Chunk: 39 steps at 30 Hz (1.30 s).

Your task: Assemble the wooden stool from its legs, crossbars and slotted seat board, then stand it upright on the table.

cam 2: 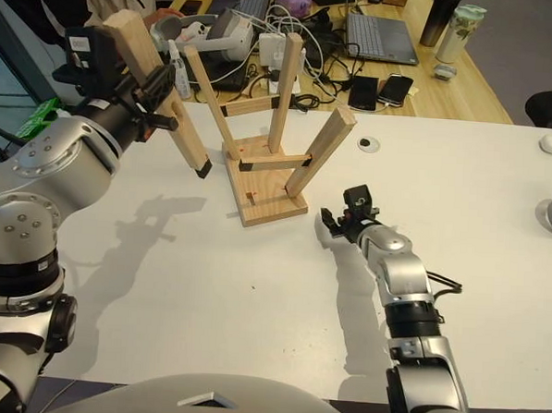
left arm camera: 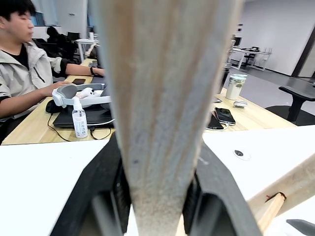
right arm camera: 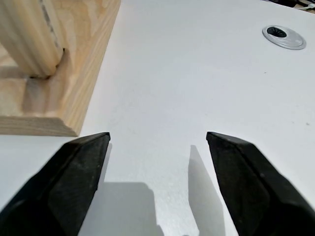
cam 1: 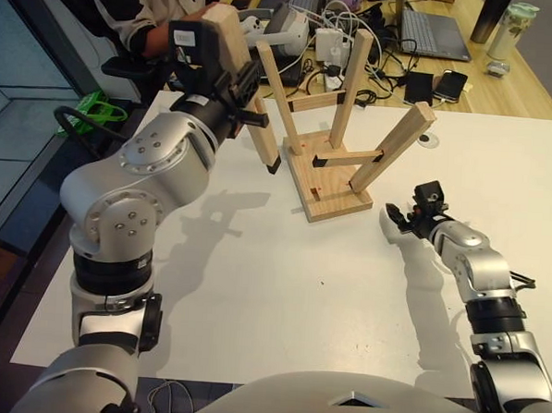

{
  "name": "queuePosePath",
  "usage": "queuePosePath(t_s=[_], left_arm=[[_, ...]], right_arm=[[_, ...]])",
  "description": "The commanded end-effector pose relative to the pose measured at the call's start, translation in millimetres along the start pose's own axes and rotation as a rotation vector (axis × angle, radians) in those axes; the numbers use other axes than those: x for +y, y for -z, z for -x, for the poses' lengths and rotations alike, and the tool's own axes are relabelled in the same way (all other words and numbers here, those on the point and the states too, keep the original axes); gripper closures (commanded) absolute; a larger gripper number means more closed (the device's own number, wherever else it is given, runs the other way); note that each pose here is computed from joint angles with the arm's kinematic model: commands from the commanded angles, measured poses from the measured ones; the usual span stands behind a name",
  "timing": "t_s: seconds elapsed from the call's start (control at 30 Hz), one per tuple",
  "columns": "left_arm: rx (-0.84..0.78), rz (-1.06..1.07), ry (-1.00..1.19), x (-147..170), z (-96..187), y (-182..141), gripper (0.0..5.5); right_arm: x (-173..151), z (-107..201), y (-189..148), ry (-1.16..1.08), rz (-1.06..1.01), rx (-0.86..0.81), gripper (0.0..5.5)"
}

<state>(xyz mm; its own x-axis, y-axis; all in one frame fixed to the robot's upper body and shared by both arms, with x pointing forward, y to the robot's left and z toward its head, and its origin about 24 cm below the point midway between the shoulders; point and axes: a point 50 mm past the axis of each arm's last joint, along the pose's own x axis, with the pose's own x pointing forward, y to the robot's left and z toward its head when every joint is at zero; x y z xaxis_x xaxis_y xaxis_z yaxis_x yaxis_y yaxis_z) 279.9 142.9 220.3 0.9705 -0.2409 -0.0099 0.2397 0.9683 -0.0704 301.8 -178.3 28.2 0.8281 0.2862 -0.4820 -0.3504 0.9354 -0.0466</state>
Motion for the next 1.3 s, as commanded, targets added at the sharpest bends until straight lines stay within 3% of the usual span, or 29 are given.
queuePosePath(t_s=[0.03, 0.43, 0.8, 1.0, 1.3], left_arm=[[-0.007, -0.035, 0.000, -3.7, -0.8, 0.3, 4.48], [-0.032, -0.043, -0.024, -1.1, -3.8, -0.9, 4.48], [-0.040, -0.055, -0.136, 22.5, 1.9, 4.5, 4.48], [-0.048, 0.241, -0.322, 39.1, 22.2, 37.8, 4.48], [-0.082, 0.234, -0.373, 42.5, 23.1, 39.6, 4.48]], right_arm=[[3.7, -15.4, -13.3, -0.004, 0.019, -0.036, 1.83], [15.3, -20.6, -54.5, -0.099, -0.051, -0.191, 1.83], [25.6, -4.0, -42.3, -0.146, -0.032, -0.158, 1.83], [13.9, 5.8, -44.2, -0.081, -0.073, -0.169, 1.83], [51.8, 10.2, -69.9, -0.283, -0.120, -0.216, 1.83]])
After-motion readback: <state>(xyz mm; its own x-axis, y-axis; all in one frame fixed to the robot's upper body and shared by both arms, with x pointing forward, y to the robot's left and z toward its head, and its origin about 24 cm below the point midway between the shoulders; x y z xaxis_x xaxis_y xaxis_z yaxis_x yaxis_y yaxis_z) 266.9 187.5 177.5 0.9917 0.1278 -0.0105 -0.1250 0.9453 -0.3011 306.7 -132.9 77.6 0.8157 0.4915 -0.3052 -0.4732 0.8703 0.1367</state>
